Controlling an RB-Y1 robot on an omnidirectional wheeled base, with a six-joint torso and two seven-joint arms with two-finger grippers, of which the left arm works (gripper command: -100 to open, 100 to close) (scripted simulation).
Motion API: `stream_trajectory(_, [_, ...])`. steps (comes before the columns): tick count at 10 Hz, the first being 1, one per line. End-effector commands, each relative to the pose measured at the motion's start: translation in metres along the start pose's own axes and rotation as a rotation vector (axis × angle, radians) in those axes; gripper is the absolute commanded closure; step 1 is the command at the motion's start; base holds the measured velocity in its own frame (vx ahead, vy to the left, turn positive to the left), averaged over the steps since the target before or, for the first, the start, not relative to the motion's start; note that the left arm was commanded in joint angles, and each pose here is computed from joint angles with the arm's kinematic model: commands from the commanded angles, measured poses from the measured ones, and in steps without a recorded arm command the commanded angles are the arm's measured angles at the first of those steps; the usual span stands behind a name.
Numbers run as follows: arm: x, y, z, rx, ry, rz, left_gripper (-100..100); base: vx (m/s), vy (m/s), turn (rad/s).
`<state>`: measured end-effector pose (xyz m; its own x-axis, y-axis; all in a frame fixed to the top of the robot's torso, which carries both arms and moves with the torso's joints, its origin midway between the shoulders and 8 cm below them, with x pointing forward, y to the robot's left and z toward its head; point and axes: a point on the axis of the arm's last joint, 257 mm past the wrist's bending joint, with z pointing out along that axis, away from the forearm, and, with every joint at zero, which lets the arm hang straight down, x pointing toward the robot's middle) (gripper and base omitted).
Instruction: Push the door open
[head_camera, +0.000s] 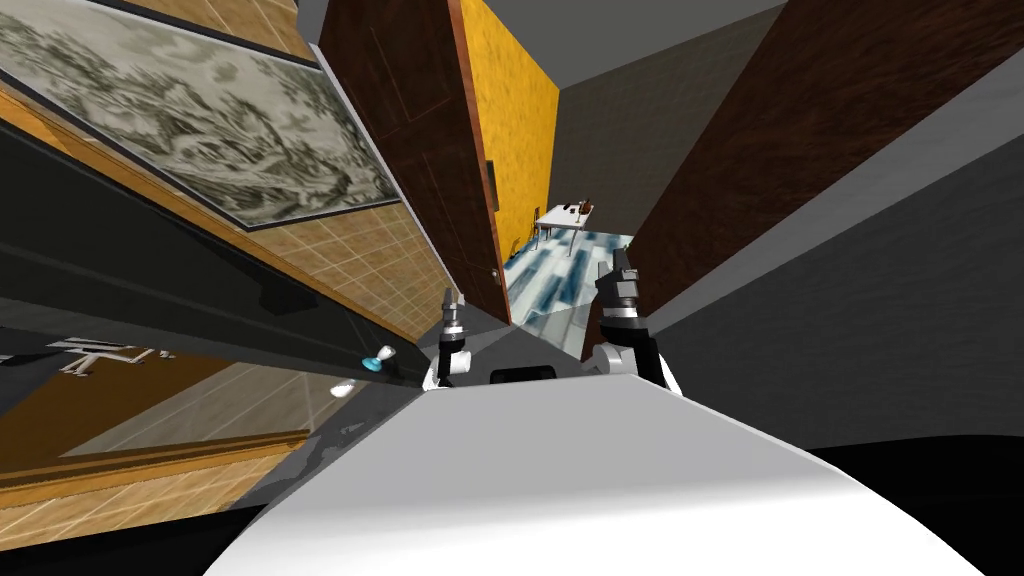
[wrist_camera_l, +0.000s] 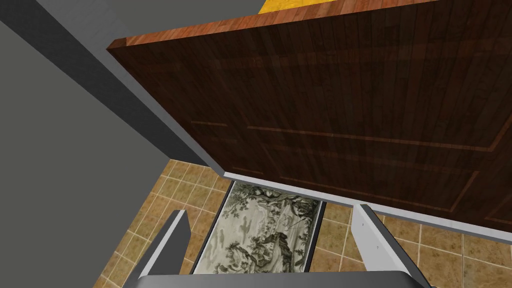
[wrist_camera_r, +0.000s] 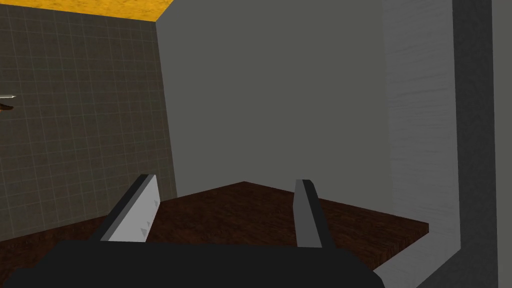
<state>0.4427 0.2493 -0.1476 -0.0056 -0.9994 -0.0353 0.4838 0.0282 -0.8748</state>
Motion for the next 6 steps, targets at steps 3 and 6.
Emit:
stream_trajectory(3, [0.007,0.026,-0.0034,-0.044,0.018,-0.007,-100,0.041,0.055,-0.068])
stream_trajectory(6, [0.014,0.043,-0.0043,-0.071,0.036,-0.013,-100,0.036,0.06,-0.084])
